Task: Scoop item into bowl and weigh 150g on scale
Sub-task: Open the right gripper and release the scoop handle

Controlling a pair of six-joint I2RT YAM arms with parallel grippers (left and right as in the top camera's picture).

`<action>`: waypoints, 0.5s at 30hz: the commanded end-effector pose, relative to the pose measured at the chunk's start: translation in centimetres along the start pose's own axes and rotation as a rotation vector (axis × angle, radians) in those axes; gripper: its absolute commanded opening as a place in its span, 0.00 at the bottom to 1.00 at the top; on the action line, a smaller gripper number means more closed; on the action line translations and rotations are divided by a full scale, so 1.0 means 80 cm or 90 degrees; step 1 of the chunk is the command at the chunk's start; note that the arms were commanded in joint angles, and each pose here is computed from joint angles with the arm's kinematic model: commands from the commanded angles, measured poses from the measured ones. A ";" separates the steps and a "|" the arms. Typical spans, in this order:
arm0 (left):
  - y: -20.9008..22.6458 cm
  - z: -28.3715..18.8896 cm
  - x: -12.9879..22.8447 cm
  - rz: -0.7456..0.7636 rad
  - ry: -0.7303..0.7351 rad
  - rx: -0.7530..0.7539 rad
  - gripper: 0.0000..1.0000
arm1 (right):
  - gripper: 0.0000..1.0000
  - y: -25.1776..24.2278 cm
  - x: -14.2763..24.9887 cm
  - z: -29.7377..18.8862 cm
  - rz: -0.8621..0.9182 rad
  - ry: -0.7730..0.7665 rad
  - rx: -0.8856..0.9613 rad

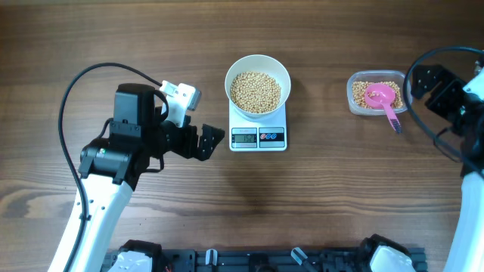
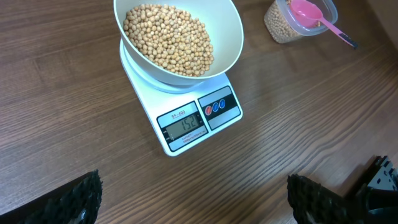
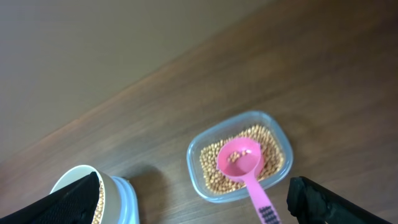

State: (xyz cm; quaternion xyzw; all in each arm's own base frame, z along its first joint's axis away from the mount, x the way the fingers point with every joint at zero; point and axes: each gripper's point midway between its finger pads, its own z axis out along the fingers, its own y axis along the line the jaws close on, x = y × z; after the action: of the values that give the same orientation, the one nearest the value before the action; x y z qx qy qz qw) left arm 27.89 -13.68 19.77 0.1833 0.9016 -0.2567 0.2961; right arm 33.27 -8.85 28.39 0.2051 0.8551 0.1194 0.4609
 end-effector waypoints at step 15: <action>0.000 0.001 -0.001 -0.008 -0.001 0.007 1.00 | 1.00 0.064 -0.004 -0.055 0.072 -0.033 -0.141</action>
State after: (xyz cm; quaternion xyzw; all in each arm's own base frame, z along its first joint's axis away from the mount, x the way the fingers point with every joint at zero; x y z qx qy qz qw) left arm 27.89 -13.68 19.77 0.1833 0.9016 -0.2567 0.2961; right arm 31.08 -5.07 32.93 0.1444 0.8278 0.1759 0.5127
